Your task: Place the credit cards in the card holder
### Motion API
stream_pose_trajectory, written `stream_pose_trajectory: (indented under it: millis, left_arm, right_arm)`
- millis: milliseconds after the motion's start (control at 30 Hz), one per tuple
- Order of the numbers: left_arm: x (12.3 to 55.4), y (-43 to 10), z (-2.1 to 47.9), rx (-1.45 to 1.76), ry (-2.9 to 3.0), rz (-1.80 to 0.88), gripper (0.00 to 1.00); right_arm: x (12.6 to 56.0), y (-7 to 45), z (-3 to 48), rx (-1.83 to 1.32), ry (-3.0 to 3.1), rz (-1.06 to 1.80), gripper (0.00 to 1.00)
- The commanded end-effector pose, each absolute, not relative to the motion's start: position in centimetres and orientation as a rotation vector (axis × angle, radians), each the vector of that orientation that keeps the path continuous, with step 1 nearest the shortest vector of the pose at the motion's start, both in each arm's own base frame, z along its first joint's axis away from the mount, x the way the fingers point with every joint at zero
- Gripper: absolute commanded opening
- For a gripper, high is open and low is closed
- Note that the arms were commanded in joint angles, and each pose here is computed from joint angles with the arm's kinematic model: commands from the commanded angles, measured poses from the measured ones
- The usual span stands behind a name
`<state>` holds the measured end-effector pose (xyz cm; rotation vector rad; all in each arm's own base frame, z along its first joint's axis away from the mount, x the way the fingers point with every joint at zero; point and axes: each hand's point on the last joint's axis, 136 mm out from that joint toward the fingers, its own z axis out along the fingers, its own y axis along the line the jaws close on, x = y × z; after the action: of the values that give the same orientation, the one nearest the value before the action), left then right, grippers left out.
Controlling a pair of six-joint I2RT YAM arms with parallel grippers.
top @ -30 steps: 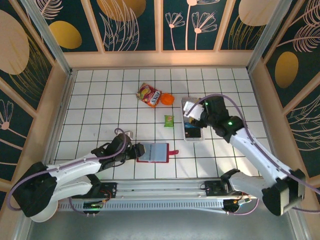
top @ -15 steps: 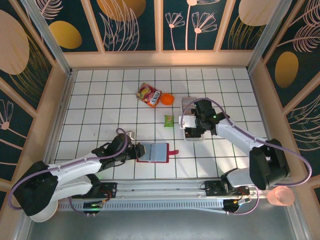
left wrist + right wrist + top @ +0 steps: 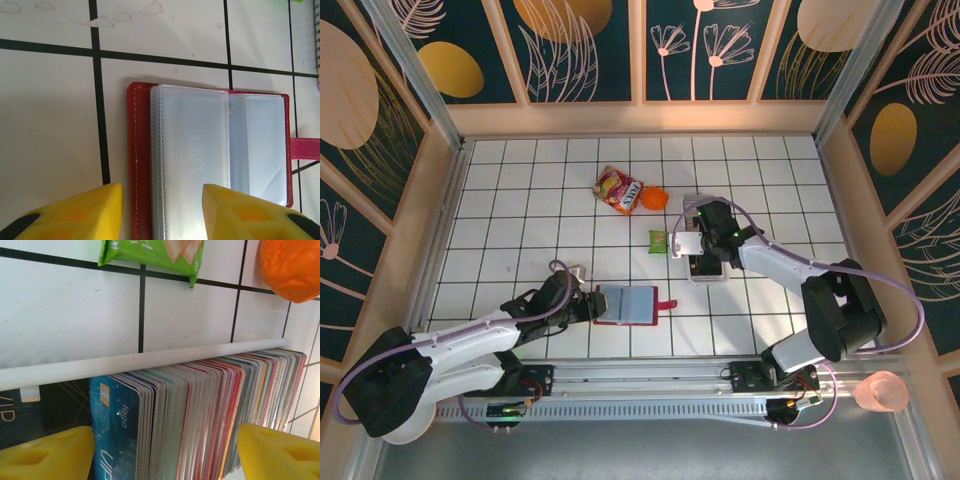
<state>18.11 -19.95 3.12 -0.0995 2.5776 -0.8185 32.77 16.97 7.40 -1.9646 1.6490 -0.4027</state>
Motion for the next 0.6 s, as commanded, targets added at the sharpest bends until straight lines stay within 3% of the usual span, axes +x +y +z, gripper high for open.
stream_pose_trajectory:
  millis: [0,367,567]
  left_arm:
    - [18.0,-19.3,3.0,-0.087,2.577,-0.778,0.45]
    - [17.9,-19.0,2.6,-0.103,2.580,-0.761,0.45]
    - [17.7,-18.9,2.6,-0.101,2.580,-0.771,0.41]
  right_arm:
    - [32.9,16.8,6.7,-1.987,1.645,-0.445,0.75]
    - [33.9,16.3,6.0,-2.020,1.619,-0.533,0.71]
    - [34.6,16.4,6.6,-2.013,1.609,-0.562,0.59]
